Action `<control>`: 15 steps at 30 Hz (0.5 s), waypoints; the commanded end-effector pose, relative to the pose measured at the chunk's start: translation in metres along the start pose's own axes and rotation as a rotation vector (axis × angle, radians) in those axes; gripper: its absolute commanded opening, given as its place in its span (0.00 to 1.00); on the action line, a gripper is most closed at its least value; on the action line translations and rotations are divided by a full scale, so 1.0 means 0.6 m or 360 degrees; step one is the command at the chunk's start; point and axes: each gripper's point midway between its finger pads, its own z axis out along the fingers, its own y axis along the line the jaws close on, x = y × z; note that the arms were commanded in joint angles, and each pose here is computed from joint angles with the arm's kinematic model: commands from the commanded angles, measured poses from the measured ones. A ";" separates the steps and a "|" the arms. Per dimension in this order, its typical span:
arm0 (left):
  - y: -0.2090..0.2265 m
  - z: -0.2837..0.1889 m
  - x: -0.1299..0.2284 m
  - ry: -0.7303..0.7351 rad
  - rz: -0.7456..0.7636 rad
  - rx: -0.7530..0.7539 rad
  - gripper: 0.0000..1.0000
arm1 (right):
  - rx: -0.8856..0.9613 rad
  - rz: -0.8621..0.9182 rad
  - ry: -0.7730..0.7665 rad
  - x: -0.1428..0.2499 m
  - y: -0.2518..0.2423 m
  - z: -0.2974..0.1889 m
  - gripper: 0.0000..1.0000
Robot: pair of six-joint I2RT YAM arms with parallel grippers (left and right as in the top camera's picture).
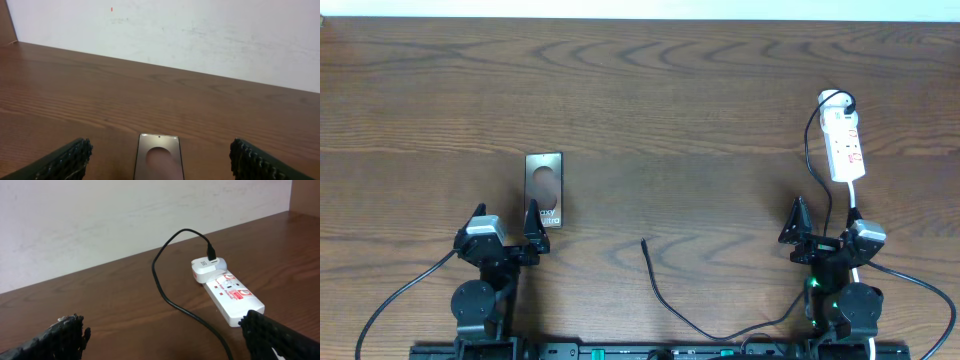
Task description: Plug charger to phone and switch on socket
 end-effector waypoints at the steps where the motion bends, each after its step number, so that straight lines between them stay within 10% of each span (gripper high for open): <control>1: 0.013 0.001 0.008 0.0013 0.0030 -0.0061 0.91 | 0.0032 -0.0020 -0.0012 -0.002 -0.007 -0.001 0.99; 15: -0.047 -0.010 -0.001 0.0082 -0.0243 0.0245 0.91 | 0.0032 -0.0020 -0.0012 -0.002 -0.007 -0.001 0.99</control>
